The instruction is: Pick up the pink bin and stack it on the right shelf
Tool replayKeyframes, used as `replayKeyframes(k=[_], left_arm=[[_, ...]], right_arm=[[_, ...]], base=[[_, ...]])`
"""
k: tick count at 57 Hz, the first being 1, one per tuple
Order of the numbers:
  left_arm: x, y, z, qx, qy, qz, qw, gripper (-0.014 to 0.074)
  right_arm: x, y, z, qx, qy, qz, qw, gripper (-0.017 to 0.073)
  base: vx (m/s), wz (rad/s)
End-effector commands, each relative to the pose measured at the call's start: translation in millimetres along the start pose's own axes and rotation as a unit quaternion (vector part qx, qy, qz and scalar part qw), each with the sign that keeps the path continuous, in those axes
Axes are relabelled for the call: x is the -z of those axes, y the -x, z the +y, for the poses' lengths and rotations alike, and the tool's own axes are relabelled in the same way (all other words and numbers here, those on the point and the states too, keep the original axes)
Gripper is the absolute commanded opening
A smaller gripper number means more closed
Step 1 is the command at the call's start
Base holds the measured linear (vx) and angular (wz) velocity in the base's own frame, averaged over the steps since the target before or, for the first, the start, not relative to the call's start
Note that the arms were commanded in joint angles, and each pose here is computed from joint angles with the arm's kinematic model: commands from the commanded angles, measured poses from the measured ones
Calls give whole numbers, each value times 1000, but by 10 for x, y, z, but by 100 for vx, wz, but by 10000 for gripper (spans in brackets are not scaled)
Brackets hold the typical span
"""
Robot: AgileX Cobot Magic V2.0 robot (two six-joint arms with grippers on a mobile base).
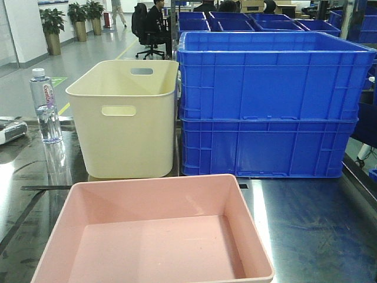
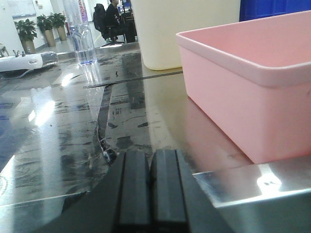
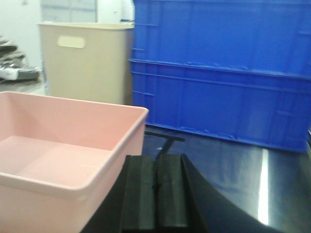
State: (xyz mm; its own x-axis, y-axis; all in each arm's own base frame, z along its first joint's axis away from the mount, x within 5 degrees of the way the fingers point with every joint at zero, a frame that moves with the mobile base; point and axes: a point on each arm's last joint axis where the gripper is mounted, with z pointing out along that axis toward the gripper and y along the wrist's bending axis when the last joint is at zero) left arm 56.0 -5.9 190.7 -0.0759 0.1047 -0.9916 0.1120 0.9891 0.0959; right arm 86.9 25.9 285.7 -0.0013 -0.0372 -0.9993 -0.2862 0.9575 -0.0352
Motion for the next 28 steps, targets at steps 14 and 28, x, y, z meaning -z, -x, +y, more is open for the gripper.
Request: replayKeyframes(k=[14,28], left_arm=[[2,25,4,4,5,-41,999,-8],[3,25,4,4,5,-41,999,-8]], right_arm=[[349,-836,-62,-30,-83,-46,995,-11],[345,-889,-62,-27,-83,-11,996,-11]], base=[[0,0],[0,0]])
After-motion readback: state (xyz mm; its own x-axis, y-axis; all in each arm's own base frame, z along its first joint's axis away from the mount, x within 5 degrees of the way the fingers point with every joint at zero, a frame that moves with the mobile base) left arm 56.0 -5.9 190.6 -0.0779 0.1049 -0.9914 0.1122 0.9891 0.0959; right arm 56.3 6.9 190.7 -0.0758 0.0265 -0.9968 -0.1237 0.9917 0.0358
